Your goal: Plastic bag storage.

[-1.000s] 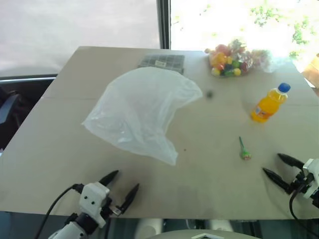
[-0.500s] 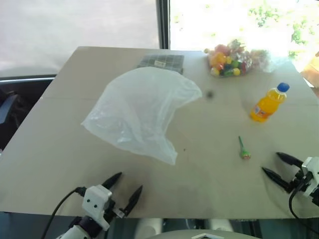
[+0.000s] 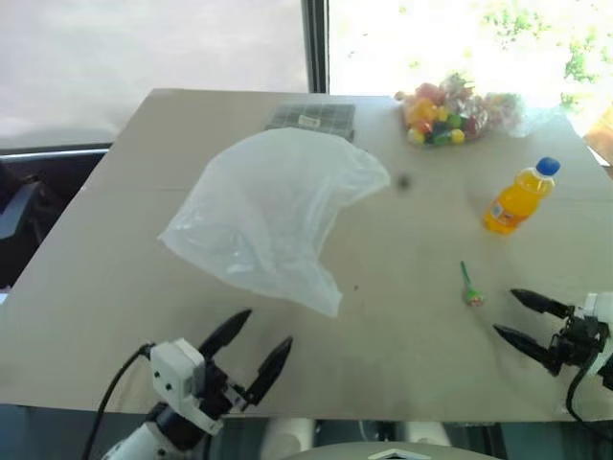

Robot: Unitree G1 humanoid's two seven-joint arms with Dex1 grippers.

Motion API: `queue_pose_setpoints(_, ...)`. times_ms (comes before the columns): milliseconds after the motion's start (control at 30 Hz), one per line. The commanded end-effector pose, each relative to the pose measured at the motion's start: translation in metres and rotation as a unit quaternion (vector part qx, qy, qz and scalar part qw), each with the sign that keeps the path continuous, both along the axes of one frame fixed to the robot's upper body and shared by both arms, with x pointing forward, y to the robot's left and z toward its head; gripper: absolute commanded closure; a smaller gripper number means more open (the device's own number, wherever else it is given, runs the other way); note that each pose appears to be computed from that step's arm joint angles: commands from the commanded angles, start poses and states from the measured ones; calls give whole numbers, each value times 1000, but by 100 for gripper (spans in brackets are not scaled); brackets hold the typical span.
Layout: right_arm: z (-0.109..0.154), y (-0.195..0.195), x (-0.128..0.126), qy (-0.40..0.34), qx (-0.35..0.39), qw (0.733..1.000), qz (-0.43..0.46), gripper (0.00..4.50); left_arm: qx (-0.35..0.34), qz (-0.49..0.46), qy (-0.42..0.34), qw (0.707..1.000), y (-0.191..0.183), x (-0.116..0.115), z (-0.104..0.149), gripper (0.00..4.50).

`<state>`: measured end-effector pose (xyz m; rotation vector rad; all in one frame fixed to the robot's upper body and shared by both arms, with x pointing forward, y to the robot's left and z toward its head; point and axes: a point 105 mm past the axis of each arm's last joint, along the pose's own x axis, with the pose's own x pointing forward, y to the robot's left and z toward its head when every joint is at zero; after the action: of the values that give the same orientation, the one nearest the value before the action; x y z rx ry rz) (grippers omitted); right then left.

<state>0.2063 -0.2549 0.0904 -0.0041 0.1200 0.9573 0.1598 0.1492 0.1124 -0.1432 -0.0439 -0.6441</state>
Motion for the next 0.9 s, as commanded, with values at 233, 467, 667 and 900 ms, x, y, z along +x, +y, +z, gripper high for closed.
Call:
queue_pose_setpoints(233, 62, 84, -20, -8, 31, 984, 178, 0, -40, -123, 50, 990, -34, 9, -8, 90)
queue_pose_setpoints(467, 72, 91, -19, -26, 8, 985, 170, 0, -10, -129, 63, 990, -46, 37, -27, 273)
queue_pose_setpoints(667, 68, 90, -20, -30, 9, 988, 150, 0, -36, -152, 45, 987, -68, 50, -20, 273)
queue_pose_setpoints(900, 64, 84, -18, -44, -2, 991, 125, 0, -45, -156, 50, 985, -80, 67, -23, 273)
